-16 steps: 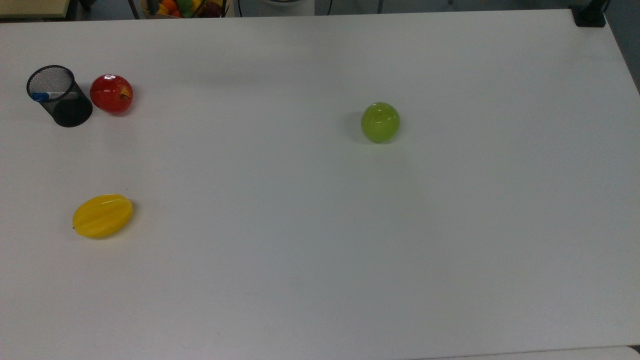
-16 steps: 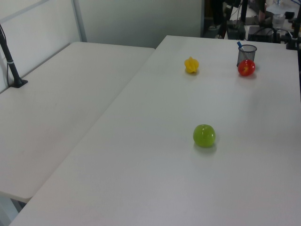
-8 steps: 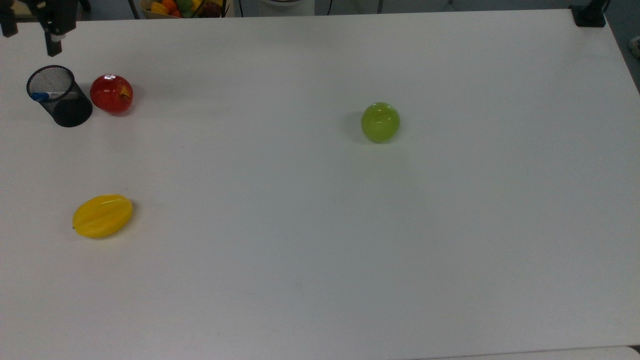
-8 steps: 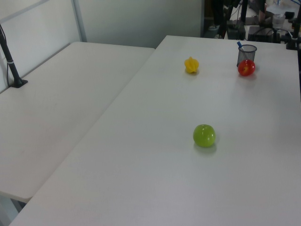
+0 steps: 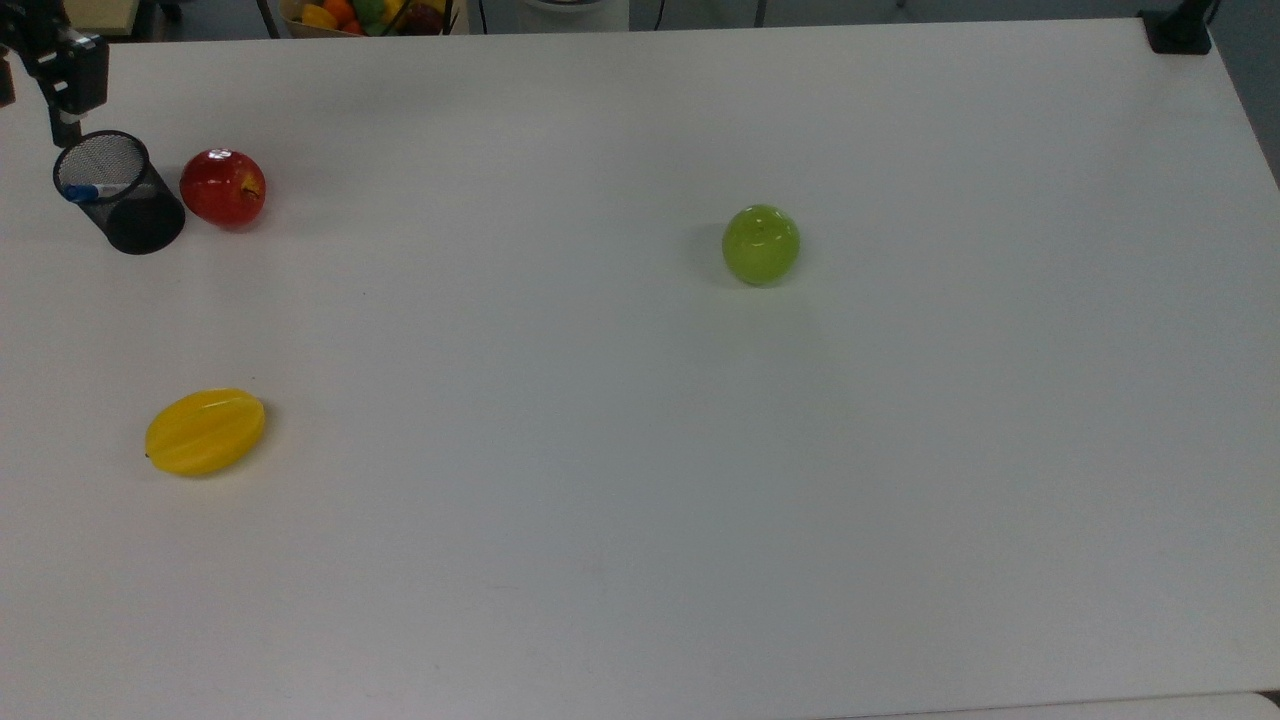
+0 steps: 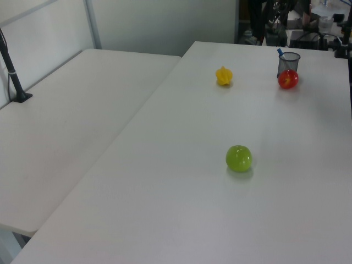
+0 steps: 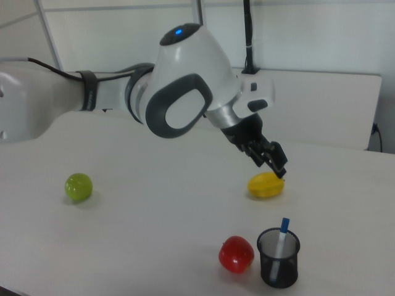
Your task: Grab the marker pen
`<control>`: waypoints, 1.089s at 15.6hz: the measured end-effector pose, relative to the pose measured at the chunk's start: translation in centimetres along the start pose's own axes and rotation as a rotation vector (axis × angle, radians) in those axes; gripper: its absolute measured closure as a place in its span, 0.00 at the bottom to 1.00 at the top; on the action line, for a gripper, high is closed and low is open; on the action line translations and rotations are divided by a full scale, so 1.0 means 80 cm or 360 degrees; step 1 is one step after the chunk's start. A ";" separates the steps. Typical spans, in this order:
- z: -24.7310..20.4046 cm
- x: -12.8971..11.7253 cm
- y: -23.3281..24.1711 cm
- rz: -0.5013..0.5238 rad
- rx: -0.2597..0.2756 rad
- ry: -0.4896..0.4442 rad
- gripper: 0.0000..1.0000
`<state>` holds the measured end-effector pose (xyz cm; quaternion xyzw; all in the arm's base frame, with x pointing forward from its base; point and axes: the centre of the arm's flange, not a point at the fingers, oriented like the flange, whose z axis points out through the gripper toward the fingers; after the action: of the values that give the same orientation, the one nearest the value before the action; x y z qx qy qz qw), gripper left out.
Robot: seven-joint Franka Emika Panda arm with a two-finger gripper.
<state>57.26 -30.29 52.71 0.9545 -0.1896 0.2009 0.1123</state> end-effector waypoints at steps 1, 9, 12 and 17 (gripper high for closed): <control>0.010 -0.004 0.002 -0.0007 -0.0015 -0.0007 0.32; 0.084 -0.032 0.015 -0.0141 -0.0100 -0.0128 0.33; 0.108 -0.038 0.015 -0.0210 -0.0131 -0.0119 0.39; 0.139 -0.052 0.010 -0.0288 -0.0171 -0.0150 0.43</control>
<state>57.19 -32.90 41.12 0.9687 -0.1183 0.1342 0.1720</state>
